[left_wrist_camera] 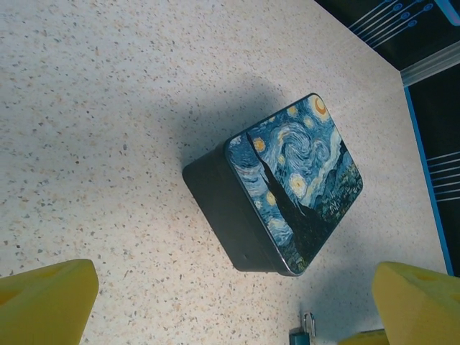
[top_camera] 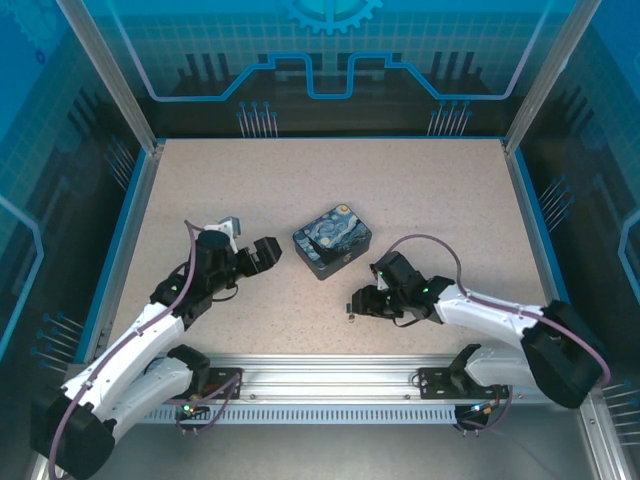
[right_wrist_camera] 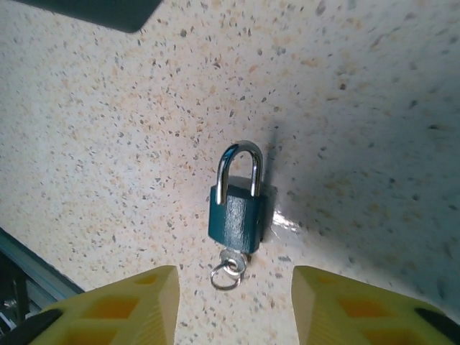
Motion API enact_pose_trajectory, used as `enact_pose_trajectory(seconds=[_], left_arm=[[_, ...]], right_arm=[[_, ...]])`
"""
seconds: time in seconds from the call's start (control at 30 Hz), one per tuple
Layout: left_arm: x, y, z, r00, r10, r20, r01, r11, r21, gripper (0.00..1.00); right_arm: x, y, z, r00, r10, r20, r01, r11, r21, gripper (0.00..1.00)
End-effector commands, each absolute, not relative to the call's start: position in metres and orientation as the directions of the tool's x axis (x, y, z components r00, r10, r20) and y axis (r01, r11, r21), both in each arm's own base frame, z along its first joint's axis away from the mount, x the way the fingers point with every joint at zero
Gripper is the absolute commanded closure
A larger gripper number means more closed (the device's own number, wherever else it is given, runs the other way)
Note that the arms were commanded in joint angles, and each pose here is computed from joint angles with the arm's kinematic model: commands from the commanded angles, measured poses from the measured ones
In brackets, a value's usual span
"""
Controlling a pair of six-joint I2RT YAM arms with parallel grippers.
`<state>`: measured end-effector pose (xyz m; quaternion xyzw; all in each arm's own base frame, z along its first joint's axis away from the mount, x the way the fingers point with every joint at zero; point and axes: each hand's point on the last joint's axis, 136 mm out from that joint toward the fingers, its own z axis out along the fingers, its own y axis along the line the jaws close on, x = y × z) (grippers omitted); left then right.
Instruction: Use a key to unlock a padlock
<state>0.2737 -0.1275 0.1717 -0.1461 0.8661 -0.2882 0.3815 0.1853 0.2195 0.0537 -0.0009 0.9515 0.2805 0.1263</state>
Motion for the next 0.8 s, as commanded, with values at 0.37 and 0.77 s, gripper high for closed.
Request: enact_pose_trajectory(seconds=[0.37,0.77], left_arm=[[0.285,-0.019,0.204,-0.416,-0.247,-0.875,-0.284,0.950,-0.133,0.01],[0.298,0.000,0.148,-0.289,-0.038,-0.956,-0.258,0.965,0.040,0.01]], right_arm=[[0.259,0.070,0.189,-0.633,0.099,-0.768,-0.047,0.985,0.166,0.00],[0.328,-0.015,0.136,-0.462,0.098,-0.881,0.170,0.985,0.021,0.00]])
